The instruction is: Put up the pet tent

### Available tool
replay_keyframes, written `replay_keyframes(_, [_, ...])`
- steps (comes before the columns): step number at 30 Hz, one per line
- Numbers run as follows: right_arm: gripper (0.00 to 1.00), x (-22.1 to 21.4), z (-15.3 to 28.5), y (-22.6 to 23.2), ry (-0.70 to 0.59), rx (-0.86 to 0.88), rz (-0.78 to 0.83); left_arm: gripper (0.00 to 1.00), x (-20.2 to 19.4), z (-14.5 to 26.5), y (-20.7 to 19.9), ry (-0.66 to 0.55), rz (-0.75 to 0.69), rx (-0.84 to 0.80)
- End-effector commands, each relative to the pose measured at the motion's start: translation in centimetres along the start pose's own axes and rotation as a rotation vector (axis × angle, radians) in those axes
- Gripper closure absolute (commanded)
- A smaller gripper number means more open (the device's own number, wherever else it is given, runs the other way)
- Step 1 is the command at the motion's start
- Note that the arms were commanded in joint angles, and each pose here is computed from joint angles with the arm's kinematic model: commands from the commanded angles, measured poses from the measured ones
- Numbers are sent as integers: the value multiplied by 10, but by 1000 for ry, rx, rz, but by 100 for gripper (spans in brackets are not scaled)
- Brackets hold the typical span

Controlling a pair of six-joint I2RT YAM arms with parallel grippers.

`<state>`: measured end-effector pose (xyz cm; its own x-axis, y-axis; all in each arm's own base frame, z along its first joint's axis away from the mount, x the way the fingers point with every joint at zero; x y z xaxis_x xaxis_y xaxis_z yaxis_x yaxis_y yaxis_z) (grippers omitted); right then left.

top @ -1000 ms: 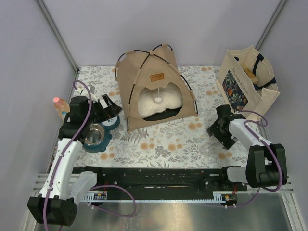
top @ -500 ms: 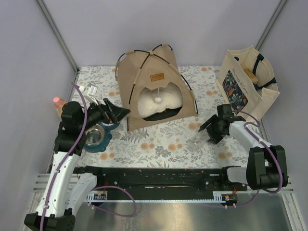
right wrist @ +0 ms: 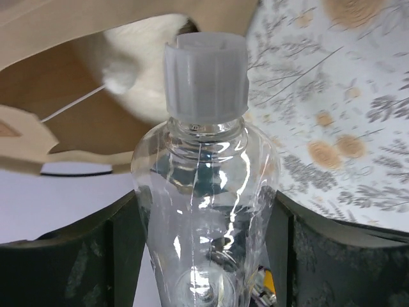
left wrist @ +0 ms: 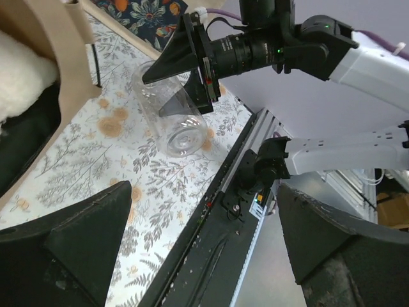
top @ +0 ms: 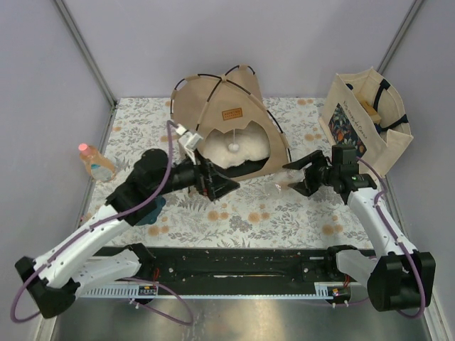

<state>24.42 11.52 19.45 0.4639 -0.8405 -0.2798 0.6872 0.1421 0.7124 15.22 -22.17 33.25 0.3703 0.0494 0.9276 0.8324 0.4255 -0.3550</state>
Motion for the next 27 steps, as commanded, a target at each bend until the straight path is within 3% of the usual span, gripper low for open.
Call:
replay_keyframes(1, [29, -22, 27, 44, 107, 154, -105, 1, 30, -38, -16, -111, -170, 46])
replay_keyframes(5, [29, -29, 32, 60, 182, 211, -212, 1, 26, -85, -29, -105, -244, 33])
replay_keyframes(9, [29, -33, 40, 71, 210, 262, -253, 1, 30, -113, -33, -157, -262, 31])
replay_keyframes(12, [29, -36, 44, 77, 240, 276, -273, 1, 26, -130, -35, -130, -287, 61])
replay_keyframes(27, [29, -40, 50, 78, 259, 302, -268, 1, 7, -164, -17, -51, -262, 263])
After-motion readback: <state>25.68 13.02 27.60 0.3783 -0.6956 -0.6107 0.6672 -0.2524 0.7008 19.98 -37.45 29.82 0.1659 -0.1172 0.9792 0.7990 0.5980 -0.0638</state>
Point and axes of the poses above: each gripper's point midway between its finger pads, its own z axis back along the fingers, its own y axis along the line the jaws close on, x = y × z, the point moved 5 cm from there along z, back along the fingers, and after that the axes turned 13 degrees about -z, right-handed, at the moved point
